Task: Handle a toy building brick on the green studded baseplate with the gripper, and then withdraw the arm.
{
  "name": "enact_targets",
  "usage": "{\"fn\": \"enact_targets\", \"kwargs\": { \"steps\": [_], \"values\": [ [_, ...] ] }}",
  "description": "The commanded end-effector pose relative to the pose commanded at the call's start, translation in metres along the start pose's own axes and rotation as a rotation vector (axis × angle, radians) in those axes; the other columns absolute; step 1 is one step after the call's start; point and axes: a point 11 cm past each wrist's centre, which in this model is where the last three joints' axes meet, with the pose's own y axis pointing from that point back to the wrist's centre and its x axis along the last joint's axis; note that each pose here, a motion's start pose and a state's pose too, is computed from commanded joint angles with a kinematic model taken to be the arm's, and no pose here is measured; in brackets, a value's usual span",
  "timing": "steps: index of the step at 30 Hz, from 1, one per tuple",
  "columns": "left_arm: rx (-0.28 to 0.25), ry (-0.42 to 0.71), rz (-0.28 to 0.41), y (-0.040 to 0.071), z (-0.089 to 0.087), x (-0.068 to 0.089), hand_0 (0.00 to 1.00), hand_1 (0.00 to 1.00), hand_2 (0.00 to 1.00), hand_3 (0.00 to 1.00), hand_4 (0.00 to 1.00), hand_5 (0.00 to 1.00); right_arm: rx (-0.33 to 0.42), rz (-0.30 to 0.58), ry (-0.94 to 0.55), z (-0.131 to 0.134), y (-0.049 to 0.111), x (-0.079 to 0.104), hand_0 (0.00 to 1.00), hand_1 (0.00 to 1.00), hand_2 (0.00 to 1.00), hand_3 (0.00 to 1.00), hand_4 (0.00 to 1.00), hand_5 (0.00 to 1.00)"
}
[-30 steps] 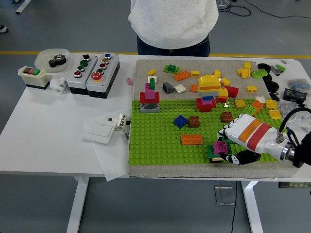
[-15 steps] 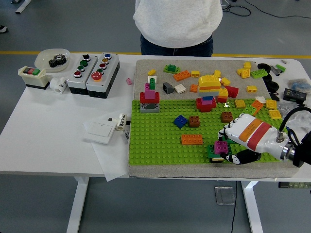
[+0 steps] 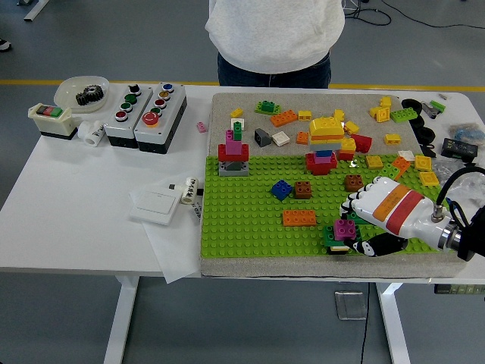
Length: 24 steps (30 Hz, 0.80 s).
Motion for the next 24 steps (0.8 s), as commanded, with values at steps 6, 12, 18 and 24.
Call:
{"fn": "enact_targets", "kwargs": {
  "steps": [6,12,18,24],
  "values": [
    [0.001,-0.002,-0.001,0.0,-0.0004,-0.0004,0.749,0.75,0.739,0.608,0.659,0.626,0.004,-0.004,-0.001,-0.0003,0.0,-0.0011,0.305,0.492,0.61,0.521,0.73,0.452],
    [0.004,-0.004,-0.003,0.0001,-0.0013,-0.0012,0.752,0.752,0.741,0.608,0.66,0.629,0.003,-0.003,-0.003,0.0001,0.0003,-0.0026,0.339,0.52,0.65,0.523,0.744,0.446],
    [0.005,-0.007,-0.004,0.0001,-0.0021,-0.0017,0.75,0.753,0.74,0.609,0.66,0.628,0.004,0.001,-0.002,0.0005,0.0007,-0.0026,0.348,0.542,0.694,0.529,0.761,0.446],
    [0.005,-0.008,-0.004,0.0001,-0.0019,-0.0012,0.751,0.753,0.74,0.608,0.66,0.628,0.007,0.007,-0.001,0.0004,0.0004,-0.0024,0.347,0.535,0.693,0.531,0.76,0.44]
  ]
}}
